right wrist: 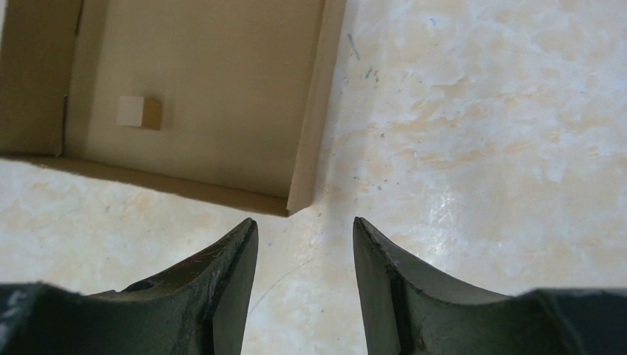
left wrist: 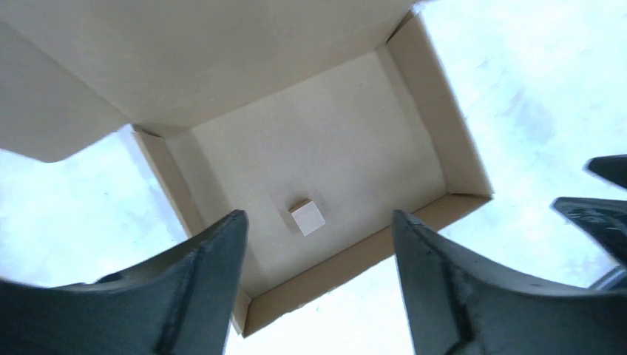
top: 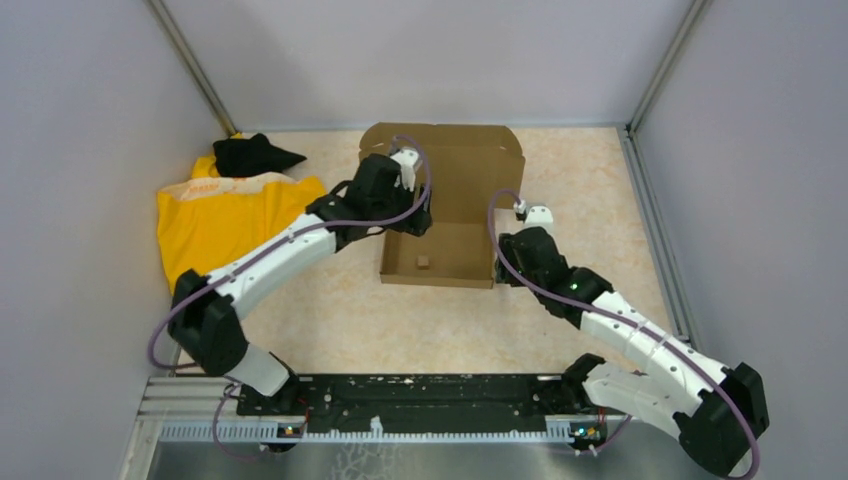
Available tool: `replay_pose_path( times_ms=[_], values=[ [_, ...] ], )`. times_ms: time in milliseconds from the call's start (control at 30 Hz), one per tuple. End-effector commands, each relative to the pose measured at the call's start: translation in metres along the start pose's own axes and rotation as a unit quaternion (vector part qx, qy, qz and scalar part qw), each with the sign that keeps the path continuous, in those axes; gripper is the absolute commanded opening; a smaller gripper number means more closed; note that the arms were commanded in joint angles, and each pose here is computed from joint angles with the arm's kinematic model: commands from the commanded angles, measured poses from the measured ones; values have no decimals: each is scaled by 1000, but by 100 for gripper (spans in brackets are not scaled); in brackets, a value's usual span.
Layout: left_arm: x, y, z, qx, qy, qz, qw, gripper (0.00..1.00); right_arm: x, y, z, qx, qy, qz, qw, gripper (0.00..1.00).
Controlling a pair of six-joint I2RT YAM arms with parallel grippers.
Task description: Fold the paper box
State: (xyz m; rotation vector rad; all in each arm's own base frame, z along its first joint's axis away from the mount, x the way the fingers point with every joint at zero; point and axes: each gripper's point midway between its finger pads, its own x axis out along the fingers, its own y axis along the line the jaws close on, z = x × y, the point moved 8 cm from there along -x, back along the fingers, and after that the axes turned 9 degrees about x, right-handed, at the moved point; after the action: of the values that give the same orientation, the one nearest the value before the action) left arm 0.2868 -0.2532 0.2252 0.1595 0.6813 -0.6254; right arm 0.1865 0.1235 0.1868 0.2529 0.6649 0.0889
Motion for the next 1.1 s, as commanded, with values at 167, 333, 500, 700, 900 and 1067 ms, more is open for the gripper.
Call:
replay_pose_path(
  times_ms=[167,333,500,700,900,1067],
  values=[
    [-106,13,-5,-48,-74,66,994,99,-50,22,30,44,9,108,993,54],
    [-146,26,-29,-69,-87,113,987,99,-65,24,33,34,14,141,989,81],
    [-176,33,-28,-64,-118,131,982,99,-70,32,39,3,29,165,986,84],
    [-192,56,0,-47,-144,221,963,99,-72,45,84,-51,-22,140,989,84],
    [-178,95,39,-27,-126,227,965,99,-79,51,149,-141,-132,92,977,84],
    [-159,109,72,57,-103,208,971,99,-57,18,208,-130,-129,73,980,80]
  ],
)
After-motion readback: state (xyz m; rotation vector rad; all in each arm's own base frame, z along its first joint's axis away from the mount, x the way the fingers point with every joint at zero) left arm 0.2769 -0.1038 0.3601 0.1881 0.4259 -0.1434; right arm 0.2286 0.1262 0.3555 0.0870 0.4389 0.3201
